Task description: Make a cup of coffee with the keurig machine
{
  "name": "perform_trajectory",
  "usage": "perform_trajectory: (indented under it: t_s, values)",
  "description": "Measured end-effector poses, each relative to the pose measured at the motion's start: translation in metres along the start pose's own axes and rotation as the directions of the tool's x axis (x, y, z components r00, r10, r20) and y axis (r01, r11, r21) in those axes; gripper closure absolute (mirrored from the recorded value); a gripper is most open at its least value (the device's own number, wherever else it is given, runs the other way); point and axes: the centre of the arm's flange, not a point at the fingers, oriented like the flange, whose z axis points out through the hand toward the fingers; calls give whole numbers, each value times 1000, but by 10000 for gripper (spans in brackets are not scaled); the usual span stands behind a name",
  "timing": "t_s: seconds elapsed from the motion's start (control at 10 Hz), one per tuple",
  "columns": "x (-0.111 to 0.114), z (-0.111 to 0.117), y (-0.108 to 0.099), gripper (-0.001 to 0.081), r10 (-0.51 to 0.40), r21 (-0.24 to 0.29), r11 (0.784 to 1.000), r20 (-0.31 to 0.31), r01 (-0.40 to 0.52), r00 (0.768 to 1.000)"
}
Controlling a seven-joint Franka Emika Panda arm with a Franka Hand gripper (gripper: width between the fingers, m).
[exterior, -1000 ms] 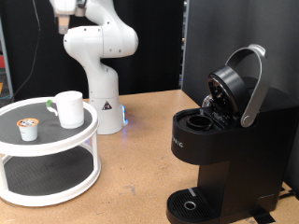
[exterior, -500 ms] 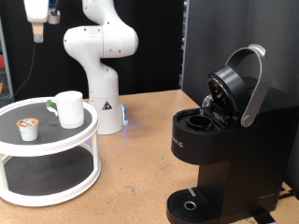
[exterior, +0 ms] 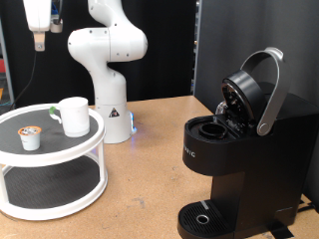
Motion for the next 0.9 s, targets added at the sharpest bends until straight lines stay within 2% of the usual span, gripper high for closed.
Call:
perform_trajectory:
  t_s: [0.2,0.6,0.9]
  values:
    - [1,16,0,4,-4,-17,1000,-10,4,1000]
    - [-2,73,0,4,-24,-58,998,3,24,1000]
    - [-14,97,5,4,-41,-63,997,-22,39,999]
